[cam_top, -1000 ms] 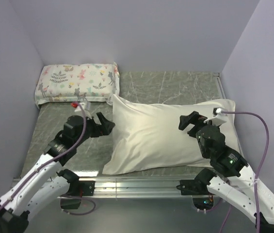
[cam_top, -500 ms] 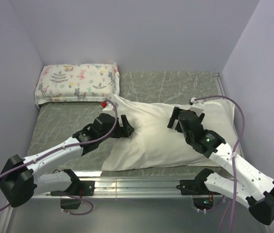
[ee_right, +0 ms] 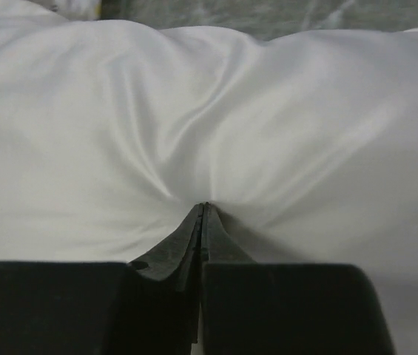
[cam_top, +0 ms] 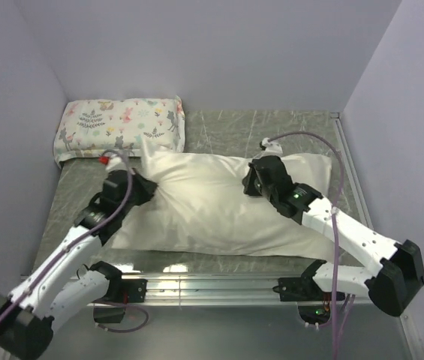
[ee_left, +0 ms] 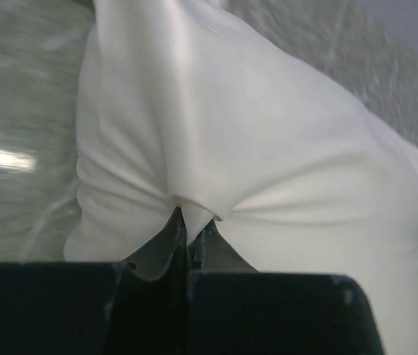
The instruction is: Remove the pillowcase from the pillow
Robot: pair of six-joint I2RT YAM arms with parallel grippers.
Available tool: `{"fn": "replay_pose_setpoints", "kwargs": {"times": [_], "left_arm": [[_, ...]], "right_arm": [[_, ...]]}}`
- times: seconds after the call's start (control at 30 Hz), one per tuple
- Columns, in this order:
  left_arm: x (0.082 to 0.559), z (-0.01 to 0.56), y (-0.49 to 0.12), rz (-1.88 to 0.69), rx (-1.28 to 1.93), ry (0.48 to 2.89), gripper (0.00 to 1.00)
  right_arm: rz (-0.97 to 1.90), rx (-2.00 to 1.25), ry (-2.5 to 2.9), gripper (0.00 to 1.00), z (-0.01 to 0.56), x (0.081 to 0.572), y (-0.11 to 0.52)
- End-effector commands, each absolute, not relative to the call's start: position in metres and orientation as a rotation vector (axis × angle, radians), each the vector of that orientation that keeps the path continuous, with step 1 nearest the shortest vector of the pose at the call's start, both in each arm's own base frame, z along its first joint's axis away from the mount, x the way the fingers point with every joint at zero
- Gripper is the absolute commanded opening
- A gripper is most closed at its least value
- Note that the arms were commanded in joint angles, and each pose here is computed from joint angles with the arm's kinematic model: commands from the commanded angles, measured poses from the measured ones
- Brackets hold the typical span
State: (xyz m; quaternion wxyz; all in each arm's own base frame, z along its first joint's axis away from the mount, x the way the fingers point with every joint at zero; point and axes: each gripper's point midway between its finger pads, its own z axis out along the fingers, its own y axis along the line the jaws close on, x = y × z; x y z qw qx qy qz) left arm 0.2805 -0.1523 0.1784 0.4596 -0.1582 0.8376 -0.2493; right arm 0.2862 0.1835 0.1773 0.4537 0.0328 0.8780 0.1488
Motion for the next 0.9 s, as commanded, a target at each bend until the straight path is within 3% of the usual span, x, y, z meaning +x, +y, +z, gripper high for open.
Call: {"fn": "replay_pose_setpoints", "kwargs": {"times": [0.0,0.13,0.23,0.3,0.37,0.4,0.43,0.53,0.6,0.7,0.87], "left_arm": [[0.279,0.193,-0.063,-0.349,-0.652,1.935,0.01],[0.275,0.229,-0.021,-0.282,-0.751,1.819,0.0],[0.277,0.238,-0.001,-0.218,-0.784,1.794,0.11],[0.28,0.24,0.009,-0.188,-0.783,1.798,0.13],[0.287,0.246,0.013,-0.192,-0.766,1.807,0.23],[0.289,0.246,0.014,-0.18,-0.743,1.819,0.37],[0.293,0.25,0.014,-0.179,-0.728,1.828,0.43],[0.3,0.26,0.01,-0.184,-0.665,1.839,0.61],[0.302,0.263,0.004,-0.203,-0.6,1.862,0.74],[0.306,0.284,-0.012,-0.264,-0.464,1.876,0.83],[0.307,0.303,-0.071,-0.394,-0.264,1.919,0.9]], "right_arm": [[0.514,-0.042,2.211,0.0,0.184,0.287,0.224],[0.659,-0.191,2.19,0.0,0.205,0.283,0.287],[0.697,-0.223,2.158,0.04,0.223,0.281,0.305],[0.697,-0.203,2.125,0.13,0.235,0.281,0.302],[0.668,-0.179,2.096,0.3,0.247,0.279,0.289],[0.654,-0.171,2.089,0.36,0.25,0.277,0.284],[0.618,-0.129,2.056,0.47,0.26,0.278,0.269],[0.557,-0.056,2.022,0.65,0.268,0.27,0.238],[0.519,0.004,2.012,0.71,0.268,0.269,0.219],[0.418,0.101,2.019,0.8,0.255,0.266,0.181],[0.408,0.284,2.056,0.84,0.22,0.278,0.118]]}}
